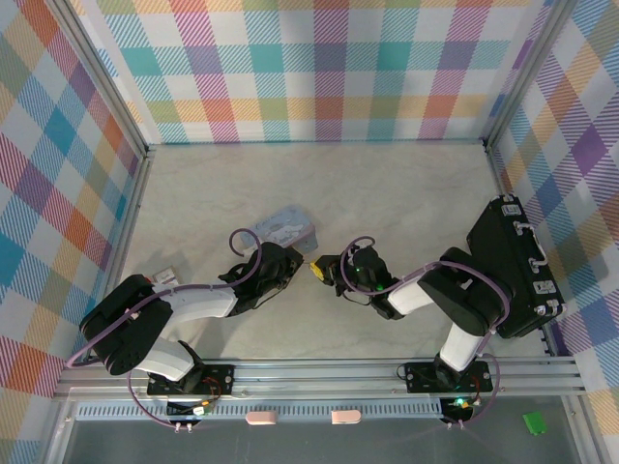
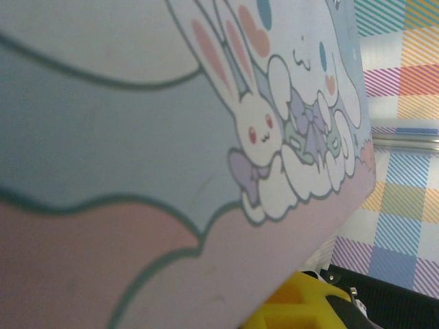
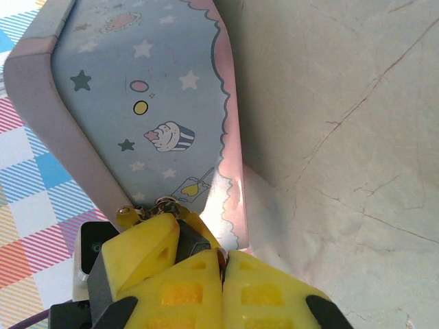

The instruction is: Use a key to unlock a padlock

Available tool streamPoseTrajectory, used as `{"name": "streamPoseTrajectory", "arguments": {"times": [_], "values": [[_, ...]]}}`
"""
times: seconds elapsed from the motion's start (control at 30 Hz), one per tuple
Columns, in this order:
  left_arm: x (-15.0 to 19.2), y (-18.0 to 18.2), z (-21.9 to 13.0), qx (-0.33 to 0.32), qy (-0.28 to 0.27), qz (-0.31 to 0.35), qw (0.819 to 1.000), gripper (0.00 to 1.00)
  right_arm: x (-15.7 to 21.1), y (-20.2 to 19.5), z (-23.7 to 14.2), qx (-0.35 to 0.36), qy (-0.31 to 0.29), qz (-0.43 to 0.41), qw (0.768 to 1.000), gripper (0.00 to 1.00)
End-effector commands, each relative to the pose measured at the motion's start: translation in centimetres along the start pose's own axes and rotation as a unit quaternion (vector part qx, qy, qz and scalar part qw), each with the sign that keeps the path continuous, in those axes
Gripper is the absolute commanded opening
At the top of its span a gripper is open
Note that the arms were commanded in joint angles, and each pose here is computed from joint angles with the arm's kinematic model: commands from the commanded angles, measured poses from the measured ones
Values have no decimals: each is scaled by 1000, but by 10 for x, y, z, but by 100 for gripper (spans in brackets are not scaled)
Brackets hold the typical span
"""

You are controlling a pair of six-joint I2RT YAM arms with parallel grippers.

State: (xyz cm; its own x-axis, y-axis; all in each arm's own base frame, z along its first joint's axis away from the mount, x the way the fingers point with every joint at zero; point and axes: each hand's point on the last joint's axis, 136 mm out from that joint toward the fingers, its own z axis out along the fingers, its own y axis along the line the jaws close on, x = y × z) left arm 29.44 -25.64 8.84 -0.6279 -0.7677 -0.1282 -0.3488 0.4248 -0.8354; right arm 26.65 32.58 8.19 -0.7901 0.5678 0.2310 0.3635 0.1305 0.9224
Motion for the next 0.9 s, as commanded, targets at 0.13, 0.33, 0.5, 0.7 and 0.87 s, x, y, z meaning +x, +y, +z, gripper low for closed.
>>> {"name": "streamPoseTrajectory", "arguments": {"times": [0.13, 0.33, 0.5, 0.7, 0.87], "values": [[47, -61, -13, 108, 103, 1, 989, 0, 92, 52, -4, -85, 158, -57, 982, 0], [40, -61, -11, 102, 90, 0, 991, 0, 96, 51, -3, -84, 156, -53, 983, 0], [36, -57, -9, 96, 85, -2, 992, 0, 98, 53, -4, -85, 156, -53, 983, 0], [32, -57, -7, 98, 80, -4, 992, 0, 104, 47, -4, -74, 159, -53, 983, 0], [35, -61, -8, 104, 90, -4, 990, 0, 94, 43, -3, -73, 143, -50, 986, 0]]}}
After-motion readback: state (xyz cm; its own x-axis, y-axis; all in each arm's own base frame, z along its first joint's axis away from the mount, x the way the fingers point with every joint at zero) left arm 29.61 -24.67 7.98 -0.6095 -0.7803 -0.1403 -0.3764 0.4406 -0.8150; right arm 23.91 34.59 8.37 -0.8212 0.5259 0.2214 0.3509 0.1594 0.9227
